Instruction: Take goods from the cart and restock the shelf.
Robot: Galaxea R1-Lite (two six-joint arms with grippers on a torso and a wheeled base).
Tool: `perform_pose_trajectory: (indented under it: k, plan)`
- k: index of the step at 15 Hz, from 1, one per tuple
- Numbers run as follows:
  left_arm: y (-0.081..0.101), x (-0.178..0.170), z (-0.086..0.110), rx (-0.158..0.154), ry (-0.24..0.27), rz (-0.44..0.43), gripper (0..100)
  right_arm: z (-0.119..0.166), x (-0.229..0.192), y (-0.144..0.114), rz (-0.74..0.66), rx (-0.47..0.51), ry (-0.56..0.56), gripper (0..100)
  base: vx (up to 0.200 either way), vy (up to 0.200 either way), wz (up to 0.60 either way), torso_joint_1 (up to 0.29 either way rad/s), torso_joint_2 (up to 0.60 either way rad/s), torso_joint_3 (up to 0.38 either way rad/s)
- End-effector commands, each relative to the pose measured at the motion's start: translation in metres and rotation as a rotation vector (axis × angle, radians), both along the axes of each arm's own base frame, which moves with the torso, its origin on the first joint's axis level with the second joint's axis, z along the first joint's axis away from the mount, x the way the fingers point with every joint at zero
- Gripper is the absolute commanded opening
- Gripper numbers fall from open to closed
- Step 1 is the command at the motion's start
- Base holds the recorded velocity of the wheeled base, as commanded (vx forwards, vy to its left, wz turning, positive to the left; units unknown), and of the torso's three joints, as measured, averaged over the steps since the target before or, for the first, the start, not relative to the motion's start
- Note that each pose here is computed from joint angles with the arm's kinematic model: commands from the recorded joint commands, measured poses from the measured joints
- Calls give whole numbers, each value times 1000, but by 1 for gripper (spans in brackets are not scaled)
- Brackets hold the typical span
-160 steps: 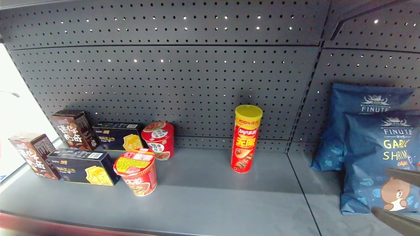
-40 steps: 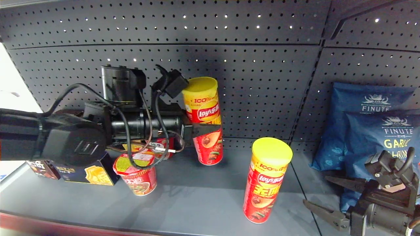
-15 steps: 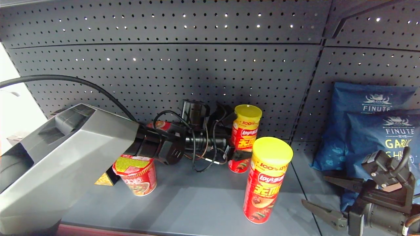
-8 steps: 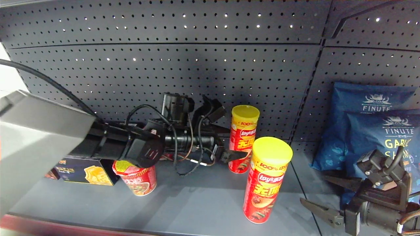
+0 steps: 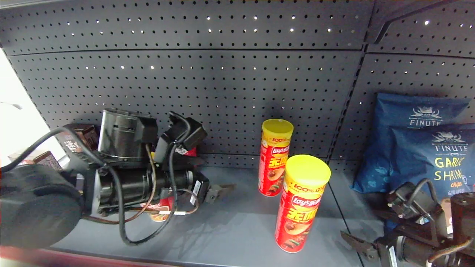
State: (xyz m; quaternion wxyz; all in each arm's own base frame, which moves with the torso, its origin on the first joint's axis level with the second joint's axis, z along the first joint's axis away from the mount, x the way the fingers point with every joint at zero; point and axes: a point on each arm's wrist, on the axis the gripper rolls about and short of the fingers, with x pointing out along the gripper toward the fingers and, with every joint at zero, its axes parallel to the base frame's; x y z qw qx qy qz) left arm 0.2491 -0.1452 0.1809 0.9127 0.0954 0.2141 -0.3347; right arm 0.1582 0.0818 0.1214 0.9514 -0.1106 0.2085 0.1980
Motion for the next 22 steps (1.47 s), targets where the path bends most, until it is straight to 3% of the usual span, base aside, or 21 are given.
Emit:
perform_pose_trajectory:
  k: [1, 3, 6, 11, 22]
  plan:
    - [15, -31, 16, -6, -41, 62, 100, -6, 16, 8, -20, -27, 30, 100, 0, 0, 0, 0, 0, 0]
    - [22, -35, 20, 29, -86, 183, 100, -5, 28, 15, -26, -16, 33, 100, 0, 0, 0, 0, 0, 0]
    - [30, -33, 28, 16, -116, 222, 100, -2, 34, 26, -11, 23, 36, 100, 0, 0, 0, 0, 0, 0]
    - [31, -33, 28, 15, -119, 225, 100, 1, 31, 48, 71, 42, 33, 100, 0, 0, 0, 0, 0, 0]
    - [33, -30, 28, 12, -120, 237, 100, -8, 47, 73, 112, 27, 53, 100, 0, 0, 0, 0, 0, 0]
